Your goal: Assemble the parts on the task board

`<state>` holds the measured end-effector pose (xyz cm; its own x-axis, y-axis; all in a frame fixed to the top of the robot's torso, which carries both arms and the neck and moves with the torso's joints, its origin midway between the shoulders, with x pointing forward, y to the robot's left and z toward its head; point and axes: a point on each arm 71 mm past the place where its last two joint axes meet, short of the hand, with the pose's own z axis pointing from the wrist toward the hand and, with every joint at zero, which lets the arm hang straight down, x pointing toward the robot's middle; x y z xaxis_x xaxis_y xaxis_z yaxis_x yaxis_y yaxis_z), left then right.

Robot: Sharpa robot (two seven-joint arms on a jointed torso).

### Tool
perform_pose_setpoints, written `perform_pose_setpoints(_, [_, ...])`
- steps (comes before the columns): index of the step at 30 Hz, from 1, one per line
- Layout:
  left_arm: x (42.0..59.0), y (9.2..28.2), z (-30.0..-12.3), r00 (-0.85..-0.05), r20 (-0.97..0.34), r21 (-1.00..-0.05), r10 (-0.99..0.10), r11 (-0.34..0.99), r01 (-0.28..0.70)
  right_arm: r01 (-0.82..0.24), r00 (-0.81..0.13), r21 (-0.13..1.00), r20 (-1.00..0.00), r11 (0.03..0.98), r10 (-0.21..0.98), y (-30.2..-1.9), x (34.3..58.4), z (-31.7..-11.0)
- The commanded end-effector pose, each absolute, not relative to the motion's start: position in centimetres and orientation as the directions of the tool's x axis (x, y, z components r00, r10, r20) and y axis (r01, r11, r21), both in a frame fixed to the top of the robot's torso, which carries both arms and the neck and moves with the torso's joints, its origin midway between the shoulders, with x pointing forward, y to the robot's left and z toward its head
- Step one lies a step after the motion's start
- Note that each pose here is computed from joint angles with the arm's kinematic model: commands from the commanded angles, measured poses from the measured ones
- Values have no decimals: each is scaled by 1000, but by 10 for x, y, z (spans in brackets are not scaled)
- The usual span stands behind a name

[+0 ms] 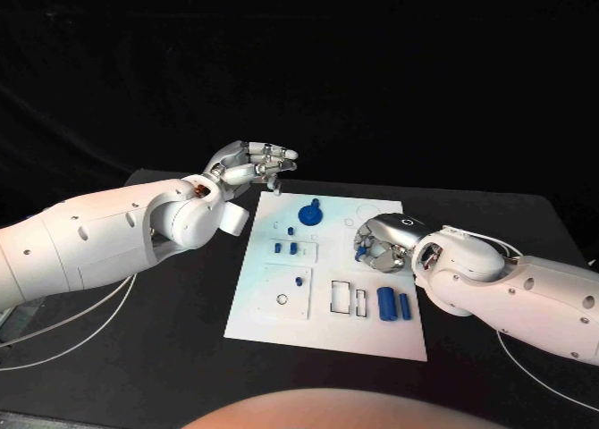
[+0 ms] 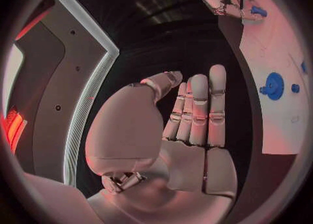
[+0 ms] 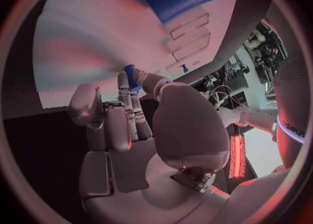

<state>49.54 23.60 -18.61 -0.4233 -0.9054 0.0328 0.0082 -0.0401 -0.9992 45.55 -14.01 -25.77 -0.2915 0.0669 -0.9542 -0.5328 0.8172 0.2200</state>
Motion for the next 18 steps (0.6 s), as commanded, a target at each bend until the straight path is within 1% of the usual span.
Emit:
perform_pose_setpoints(1, [495,234,-185,-436,43,-999,-899,-52,8,-523,-247,205,-965,828,82,-142,456,-256])
perform_pose_setpoints(10, [495,235,-185,-435,43,-999,-900,-52,8,-518,-199,227,-970,825,141,-145,452,-248])
perform_pose_setpoints(14, [495,235,-185,-434,43,-999,-900,-51,8,-522,-187,241,-968,818,166,-146,449,-238])
perform_pose_setpoints(18, [496,234,-186,-434,43,-999,-900,-51,8,-540,-173,255,-966,802,190,-143,443,-223])
